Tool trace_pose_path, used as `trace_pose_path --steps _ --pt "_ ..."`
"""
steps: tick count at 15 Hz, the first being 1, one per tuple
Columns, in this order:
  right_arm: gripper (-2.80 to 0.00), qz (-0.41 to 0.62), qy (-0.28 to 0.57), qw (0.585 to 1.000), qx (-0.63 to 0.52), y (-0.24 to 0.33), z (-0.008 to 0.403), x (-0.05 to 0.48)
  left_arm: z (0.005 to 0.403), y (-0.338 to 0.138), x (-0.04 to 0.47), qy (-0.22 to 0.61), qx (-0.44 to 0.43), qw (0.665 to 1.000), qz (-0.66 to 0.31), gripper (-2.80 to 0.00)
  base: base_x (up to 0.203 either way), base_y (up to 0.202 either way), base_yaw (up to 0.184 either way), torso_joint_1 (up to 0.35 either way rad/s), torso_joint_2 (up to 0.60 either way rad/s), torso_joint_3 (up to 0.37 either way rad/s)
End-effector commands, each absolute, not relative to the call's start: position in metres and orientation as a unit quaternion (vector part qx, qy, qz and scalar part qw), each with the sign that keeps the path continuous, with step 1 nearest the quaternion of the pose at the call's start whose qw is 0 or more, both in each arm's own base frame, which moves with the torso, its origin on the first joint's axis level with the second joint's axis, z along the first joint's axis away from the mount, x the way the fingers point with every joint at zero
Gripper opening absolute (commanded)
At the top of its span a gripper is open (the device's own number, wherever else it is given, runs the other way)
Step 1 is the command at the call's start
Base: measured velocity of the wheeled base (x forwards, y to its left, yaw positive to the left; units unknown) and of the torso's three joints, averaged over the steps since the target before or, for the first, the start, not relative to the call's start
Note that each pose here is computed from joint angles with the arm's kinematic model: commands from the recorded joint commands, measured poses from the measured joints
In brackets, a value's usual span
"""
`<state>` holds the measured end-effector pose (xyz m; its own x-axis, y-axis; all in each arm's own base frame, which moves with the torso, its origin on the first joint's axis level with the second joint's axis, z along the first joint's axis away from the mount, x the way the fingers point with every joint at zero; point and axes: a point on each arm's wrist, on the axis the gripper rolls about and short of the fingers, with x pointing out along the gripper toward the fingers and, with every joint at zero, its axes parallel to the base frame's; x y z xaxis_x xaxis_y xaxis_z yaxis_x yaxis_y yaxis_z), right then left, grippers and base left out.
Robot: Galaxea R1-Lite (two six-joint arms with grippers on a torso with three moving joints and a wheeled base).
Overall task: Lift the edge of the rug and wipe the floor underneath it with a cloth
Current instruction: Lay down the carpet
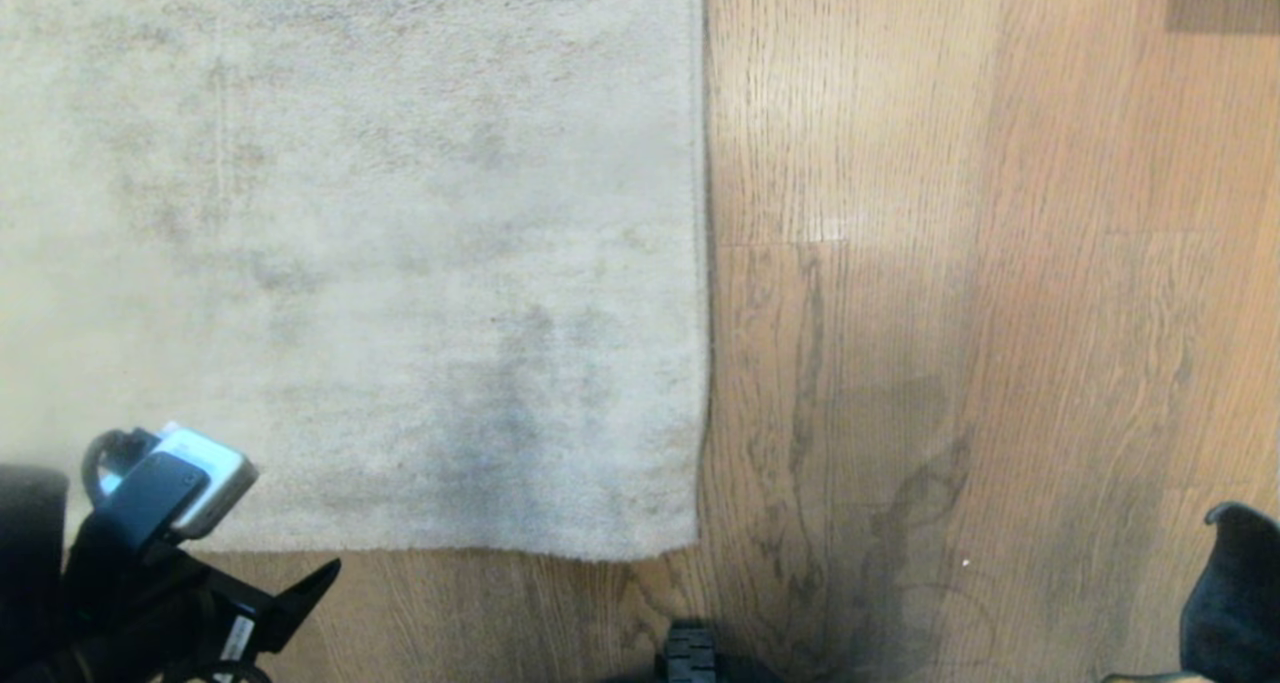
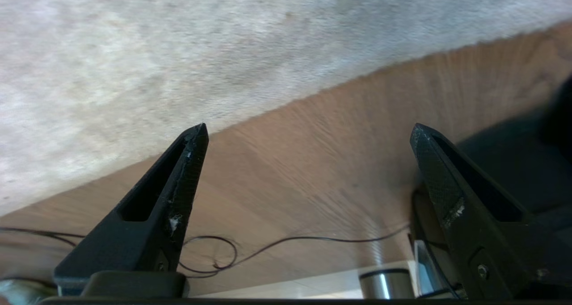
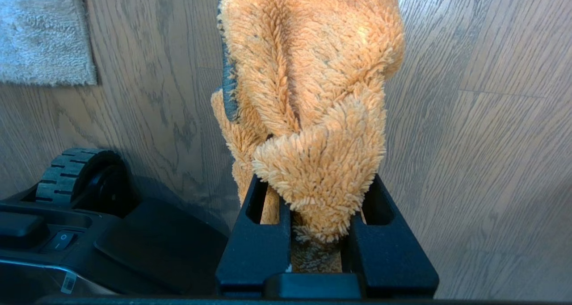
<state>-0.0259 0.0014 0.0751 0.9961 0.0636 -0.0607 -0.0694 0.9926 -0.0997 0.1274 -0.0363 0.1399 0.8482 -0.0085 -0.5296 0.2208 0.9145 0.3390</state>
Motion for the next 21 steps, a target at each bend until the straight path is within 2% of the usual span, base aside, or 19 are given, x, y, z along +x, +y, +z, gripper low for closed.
trace_pose_path --steps 1,4,5,11,21 --pt "-2.80 0.034 0.030 0.998 -0.051 0.001 0.075 -0.026 0.135 -0.042 0.134 0.284 0.198 0.935 -0.071 0.00 0.000 0.000 0.000 0.000 0.00 0.000" --pt "-2.80 0.034 0.029 0.998 -0.051 0.001 0.075 -0.026 0.131 -0.051 0.143 0.283 0.179 0.939 -0.077 0.00 0.000 0.000 0.000 0.000 0.00 0.000" --pt "-2.80 0.034 0.029 0.998 -0.051 0.001 0.075 -0.026 0.129 -0.053 0.145 0.282 0.176 0.940 -0.079 -2.80 0.000 0.000 0.000 0.000 0.00 0.000" --pt "-2.80 0.034 0.030 0.998 -0.051 0.001 0.075 -0.026 0.123 -0.062 0.157 0.291 0.157 0.940 -0.083 -2.80 0.000 0.000 0.000 0.000 0.00 0.000" --pt "-2.80 0.034 0.030 0.998 -0.051 0.001 0.075 -0.026 0.090 -0.075 0.171 0.302 0.163 0.934 -0.098 -2.80 0.000 0.000 0.000 0.000 0.00 0.000"
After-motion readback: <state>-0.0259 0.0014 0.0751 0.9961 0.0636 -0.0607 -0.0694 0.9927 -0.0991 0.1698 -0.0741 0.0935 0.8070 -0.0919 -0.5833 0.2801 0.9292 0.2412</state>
